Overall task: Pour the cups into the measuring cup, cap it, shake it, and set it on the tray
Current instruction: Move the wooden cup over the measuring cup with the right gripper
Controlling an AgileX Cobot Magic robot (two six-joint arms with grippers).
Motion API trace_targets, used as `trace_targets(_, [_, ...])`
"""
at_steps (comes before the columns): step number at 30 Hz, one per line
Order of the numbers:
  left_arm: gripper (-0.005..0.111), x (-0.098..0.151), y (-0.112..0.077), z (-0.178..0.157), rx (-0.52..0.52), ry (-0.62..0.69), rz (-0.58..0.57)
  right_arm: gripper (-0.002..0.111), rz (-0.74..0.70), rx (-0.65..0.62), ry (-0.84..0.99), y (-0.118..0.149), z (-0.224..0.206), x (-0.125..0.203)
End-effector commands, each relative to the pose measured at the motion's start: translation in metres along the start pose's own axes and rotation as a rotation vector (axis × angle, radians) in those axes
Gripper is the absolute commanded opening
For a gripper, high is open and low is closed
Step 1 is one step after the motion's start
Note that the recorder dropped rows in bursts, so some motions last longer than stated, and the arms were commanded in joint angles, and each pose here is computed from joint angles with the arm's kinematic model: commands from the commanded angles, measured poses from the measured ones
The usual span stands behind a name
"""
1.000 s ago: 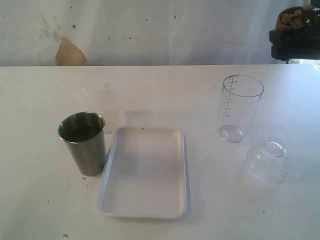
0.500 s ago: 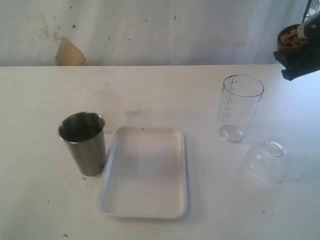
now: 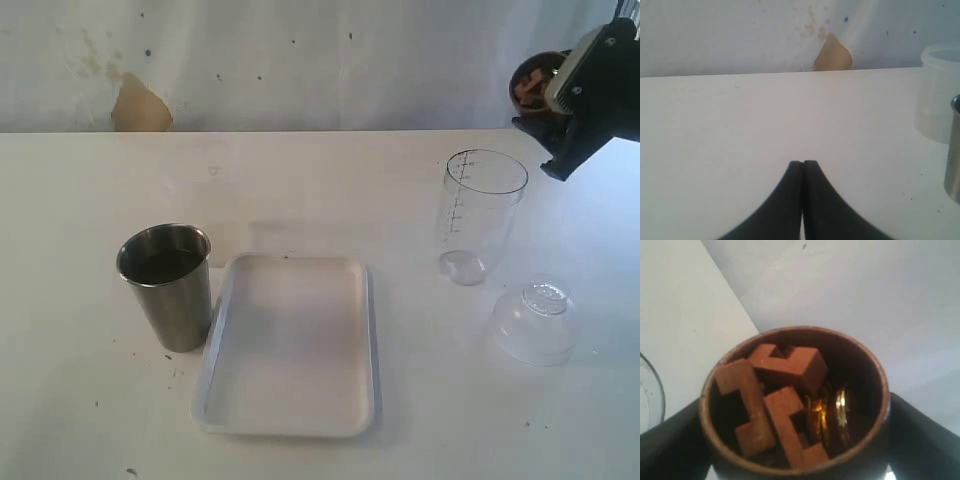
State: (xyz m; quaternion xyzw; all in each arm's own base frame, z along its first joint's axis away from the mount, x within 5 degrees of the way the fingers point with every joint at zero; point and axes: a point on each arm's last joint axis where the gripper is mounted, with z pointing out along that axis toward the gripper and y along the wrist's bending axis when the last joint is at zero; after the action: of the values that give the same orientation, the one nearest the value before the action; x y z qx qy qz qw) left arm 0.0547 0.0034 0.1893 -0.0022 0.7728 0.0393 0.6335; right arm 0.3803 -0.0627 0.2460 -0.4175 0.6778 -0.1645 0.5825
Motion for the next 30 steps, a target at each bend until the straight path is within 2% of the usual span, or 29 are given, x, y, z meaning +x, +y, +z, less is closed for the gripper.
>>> trace_targets(1, [0.0,0.002,0.0,0.0,-0.001,0.001,-0.018,0.0,-0.108,0.01,0.002,-0.003,0.0,-0.003])
trace_targets(8, [0.0,0.002,0.0,0.0,-0.001,0.001,-0.018,0.0,-0.207,0.007,0.0,-0.003,0.0,-0.003])
trace_targets(11, [0.0,0.002,0.0,0.0,-0.001,0.001,-0.018,0.0,-0.207,0.008,-0.023,-0.002,0.0,-0.005])
trace_targets(17, [0.0,0.002,0.0,0.0,-0.001,0.001,-0.018,0.0,-0.431,-0.036,-0.037,0.002,0.0,-0.006])
trace_targets(24, [0.0,0.002,0.0,0.0,-0.001,0.001,-0.018,0.0,-0.457,-0.03,-0.095,0.003,0.0,-0.011])
trace_targets(30, [0.0,0.002,0.0,0.0,-0.001,0.001,-0.018,0.0,-0.567,-0.046,-0.078,0.009,0.005,-0.016])
